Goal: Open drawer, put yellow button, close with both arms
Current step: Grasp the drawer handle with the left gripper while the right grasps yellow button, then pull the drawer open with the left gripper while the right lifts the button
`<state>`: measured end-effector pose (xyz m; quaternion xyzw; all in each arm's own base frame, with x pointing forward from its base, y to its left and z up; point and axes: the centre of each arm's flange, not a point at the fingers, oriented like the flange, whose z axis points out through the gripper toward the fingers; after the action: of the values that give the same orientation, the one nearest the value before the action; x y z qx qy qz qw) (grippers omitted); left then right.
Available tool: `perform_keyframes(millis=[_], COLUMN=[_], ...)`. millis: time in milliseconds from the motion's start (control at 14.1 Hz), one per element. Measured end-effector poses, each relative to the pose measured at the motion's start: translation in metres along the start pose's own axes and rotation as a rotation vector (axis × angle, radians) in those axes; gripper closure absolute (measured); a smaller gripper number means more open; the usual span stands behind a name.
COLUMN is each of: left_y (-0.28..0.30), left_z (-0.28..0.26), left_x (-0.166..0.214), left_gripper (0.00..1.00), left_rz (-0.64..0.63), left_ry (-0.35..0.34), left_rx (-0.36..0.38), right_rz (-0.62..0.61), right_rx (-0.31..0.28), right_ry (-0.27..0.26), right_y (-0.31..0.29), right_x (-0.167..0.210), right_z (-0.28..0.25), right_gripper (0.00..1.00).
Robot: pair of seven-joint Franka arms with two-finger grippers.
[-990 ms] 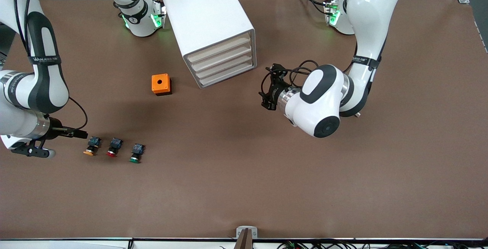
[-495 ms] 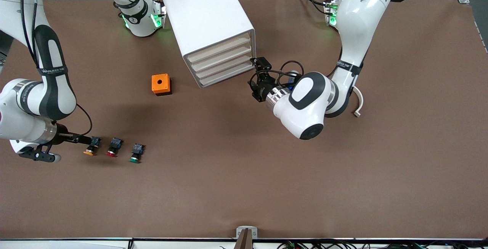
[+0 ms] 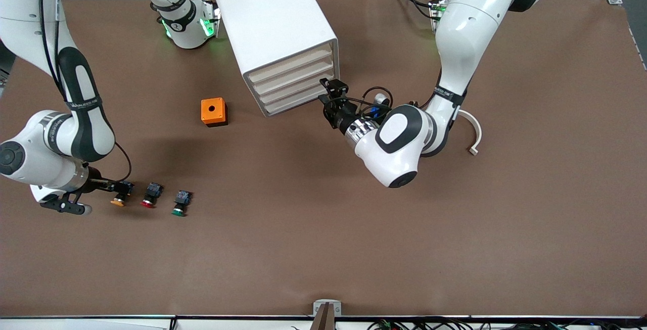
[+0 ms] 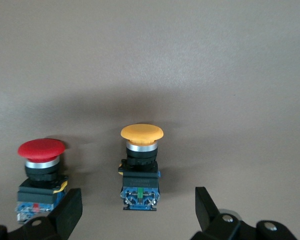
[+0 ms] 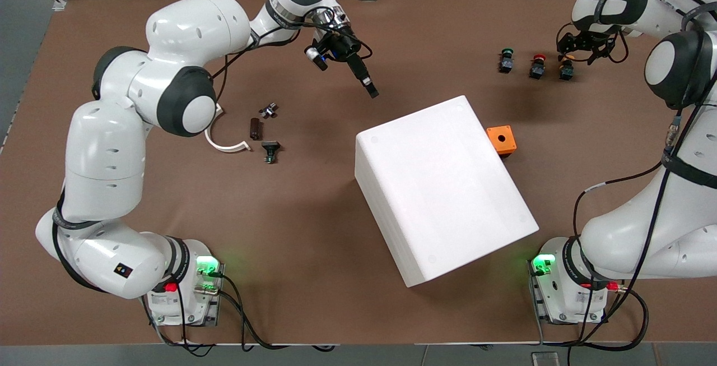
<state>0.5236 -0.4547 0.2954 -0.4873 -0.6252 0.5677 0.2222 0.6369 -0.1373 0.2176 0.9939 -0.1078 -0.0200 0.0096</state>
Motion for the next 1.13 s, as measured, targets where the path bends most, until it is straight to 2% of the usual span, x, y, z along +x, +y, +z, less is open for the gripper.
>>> perform_keyframes(millis=[566,919,1061,1131], left_y=[0.030,0.034,0.032,0.031], left_z=[0.055,0.089,0.100,0.103], left_x=[0.010,0.013,0.011,0.010], left_gripper=[0.44,0.45,0.45,0.45], left_rz=[-0.089,-0.106,-0.104,-0.103], left_ry=[0.068,0.107,0.118,0.122], left_rx=[0.117,0.182,0.199,0.203], right_rz=[0.010,0.029,0.030,0.029], right_rx=[0.003,0.019,0.019,0.019], right_ry=[-0.022,-0.012,-0.013,-0.013], right_y=[0.000,-0.001,-0.001,-0.001], right_x=[-0.003,-0.002,-0.002,-0.002], right_z=[0.027,0.038,0.041,0.041], right_gripper=[0.00,0.01,0.16,0.16])
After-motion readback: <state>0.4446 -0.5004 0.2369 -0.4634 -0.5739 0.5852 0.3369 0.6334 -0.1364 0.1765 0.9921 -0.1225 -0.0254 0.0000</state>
